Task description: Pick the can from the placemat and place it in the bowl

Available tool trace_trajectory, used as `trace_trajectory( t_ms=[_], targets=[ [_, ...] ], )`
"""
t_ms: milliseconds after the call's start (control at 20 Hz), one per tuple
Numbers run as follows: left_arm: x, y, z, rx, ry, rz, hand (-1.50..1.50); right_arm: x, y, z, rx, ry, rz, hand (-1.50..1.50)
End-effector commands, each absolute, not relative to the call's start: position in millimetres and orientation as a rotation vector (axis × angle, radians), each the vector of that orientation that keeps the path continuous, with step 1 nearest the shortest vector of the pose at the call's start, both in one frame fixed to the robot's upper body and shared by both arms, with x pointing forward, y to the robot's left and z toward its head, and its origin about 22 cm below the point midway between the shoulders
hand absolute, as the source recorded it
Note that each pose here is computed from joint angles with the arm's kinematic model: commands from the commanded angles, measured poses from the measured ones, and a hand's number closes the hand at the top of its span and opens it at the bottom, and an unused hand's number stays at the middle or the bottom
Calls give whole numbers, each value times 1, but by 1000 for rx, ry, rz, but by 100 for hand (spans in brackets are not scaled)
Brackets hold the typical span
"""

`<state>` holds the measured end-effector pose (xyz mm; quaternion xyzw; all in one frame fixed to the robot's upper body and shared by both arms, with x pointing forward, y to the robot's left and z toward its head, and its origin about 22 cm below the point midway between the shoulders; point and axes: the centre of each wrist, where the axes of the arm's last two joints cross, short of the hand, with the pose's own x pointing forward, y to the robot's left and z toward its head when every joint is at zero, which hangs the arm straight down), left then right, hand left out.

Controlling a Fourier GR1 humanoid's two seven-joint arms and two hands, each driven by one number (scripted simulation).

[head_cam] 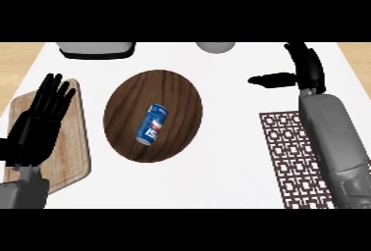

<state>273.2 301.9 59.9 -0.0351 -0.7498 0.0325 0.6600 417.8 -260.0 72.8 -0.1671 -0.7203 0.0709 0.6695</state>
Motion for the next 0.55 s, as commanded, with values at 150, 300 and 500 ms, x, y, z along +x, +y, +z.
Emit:
trace_trajectory(
  t_ms=[150,300,500],
  targets=[
    [262,297,59,-78,-1702,65,0,373,-358,62,-392,-1604,159,-150],
    [277,291,63,-86,-1683,73,0,354,-378,61,-331,-1609,171,-150],
    [263,311,56,-100,-1699,65,0,328,-404,45,-324,-1572,200,-150]
  ],
)
